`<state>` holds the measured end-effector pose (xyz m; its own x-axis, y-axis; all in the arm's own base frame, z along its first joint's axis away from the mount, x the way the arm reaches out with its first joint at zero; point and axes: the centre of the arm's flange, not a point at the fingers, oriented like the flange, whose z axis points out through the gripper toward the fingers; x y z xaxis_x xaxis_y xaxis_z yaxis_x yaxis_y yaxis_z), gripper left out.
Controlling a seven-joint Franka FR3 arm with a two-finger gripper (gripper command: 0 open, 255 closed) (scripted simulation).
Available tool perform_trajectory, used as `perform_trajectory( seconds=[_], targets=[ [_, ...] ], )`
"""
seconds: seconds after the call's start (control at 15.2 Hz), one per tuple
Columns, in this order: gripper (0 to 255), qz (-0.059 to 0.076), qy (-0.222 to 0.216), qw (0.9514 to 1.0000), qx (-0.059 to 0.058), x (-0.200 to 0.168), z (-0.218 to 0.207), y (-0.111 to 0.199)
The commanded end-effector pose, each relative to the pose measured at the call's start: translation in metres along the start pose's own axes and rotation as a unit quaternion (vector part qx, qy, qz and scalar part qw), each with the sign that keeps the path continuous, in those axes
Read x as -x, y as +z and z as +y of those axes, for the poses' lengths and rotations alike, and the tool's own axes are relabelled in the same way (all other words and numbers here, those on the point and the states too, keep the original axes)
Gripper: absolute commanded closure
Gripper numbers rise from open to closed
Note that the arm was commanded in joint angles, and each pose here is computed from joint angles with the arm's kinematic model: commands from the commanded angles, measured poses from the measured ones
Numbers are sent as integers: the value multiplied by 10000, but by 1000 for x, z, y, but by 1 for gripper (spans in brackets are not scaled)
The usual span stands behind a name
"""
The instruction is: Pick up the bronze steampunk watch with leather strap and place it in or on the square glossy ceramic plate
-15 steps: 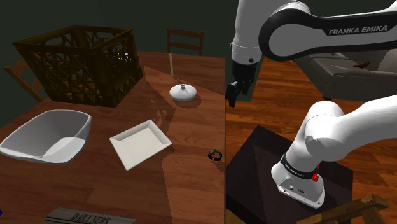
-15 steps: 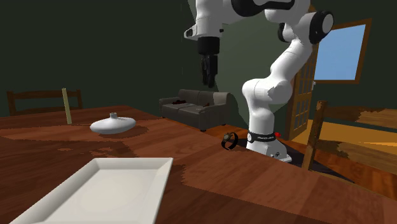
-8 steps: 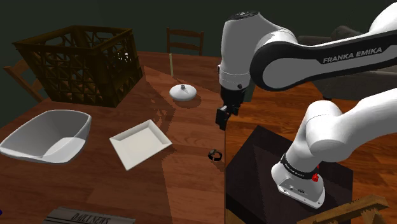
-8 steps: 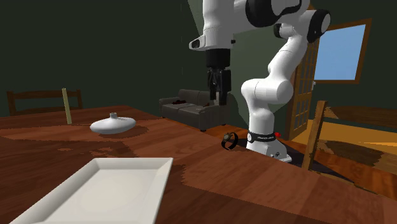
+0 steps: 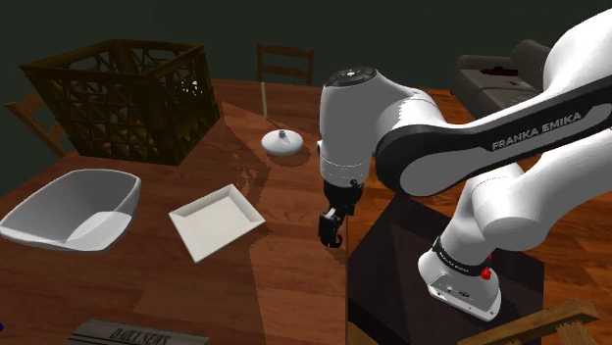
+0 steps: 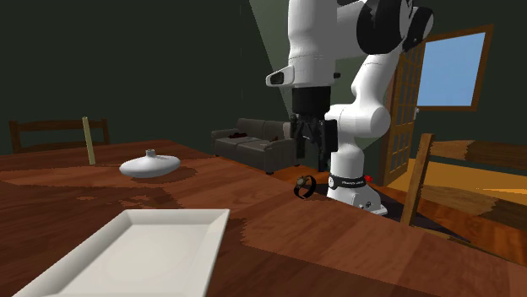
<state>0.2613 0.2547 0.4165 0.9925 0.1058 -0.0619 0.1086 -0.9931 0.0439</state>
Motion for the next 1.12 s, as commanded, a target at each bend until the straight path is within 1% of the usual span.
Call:
perform_trajectory(
  seconds=[0.0, 0.4, 0.86, 0.92, 1.06],
  targets=[
    [0, -3, -20, 10000, -9, 0, -4, 12],
    [0, -3, -20, 10000, -9, 0, -4, 41],
    [0, -3, -20, 10000, -8, 0, -4, 41],
    [255, -3, -20, 10000, -8, 0, -4, 41],
    [255, -3, -20, 10000, -8, 0, -4, 41]
  ],
)
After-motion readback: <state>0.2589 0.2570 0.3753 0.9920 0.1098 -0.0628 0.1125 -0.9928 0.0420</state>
